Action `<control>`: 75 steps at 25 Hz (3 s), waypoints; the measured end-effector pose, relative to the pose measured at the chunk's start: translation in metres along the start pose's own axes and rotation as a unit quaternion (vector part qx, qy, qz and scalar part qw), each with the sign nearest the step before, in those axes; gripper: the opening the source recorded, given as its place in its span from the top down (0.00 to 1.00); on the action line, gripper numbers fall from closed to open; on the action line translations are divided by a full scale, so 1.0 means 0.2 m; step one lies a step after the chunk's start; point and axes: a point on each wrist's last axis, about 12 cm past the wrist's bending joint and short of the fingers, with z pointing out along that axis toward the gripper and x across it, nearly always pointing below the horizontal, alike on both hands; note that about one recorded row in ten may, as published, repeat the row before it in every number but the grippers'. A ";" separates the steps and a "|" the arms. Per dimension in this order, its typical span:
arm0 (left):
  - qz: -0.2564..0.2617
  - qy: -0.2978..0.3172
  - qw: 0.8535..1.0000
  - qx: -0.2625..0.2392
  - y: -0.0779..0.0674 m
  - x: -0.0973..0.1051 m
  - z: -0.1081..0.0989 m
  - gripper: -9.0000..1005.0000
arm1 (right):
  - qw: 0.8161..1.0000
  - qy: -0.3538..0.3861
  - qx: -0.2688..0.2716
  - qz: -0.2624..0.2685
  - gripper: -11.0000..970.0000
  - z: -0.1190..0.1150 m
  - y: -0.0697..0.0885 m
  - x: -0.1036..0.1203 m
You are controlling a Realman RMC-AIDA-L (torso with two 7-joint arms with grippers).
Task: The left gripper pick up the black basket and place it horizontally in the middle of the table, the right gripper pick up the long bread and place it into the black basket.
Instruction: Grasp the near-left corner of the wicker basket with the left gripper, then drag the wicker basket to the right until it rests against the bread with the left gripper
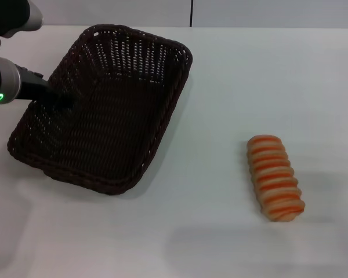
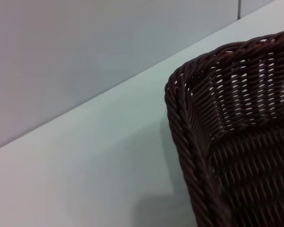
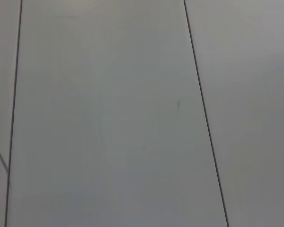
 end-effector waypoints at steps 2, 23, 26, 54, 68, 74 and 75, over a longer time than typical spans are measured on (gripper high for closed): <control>0.012 0.015 1.000 0.000 -0.01 0.00 0.01 0.29 | 1.000 0.000 0.000 0.000 0.17 0.00 0.00 0.00; 0.052 0.034 0.998 -0.007 -0.01 -0.02 -0.02 0.65 | 1.000 -0.001 0.001 0.004 0.17 0.00 0.01 0.00; 0.073 0.023 0.997 0.009 -0.01 -0.03 -0.03 0.68 | 1.000 -0.001 0.000 0.004 0.17 0.00 0.01 0.00; 0.215 -0.103 0.935 0.262 -0.03 -0.42 -0.13 0.80 | 1.000 -0.020 0.004 0.007 0.17 -0.01 0.01 -0.03; 0.273 -0.092 0.900 0.328 -0.06 -0.49 -0.13 0.81 | 1.000 -0.023 0.005 0.008 0.17 -0.02 0.01 -0.03; 0.290 -0.090 0.893 0.332 -0.05 -0.50 -0.09 0.81 | 1.000 -0.021 0.006 0.008 0.17 -0.03 0.02 -0.03; 0.289 -0.089 0.893 0.332 -0.06 -0.50 -0.09 0.81 | 1.000 -0.021 0.006 0.008 0.17 -0.03 0.02 -0.03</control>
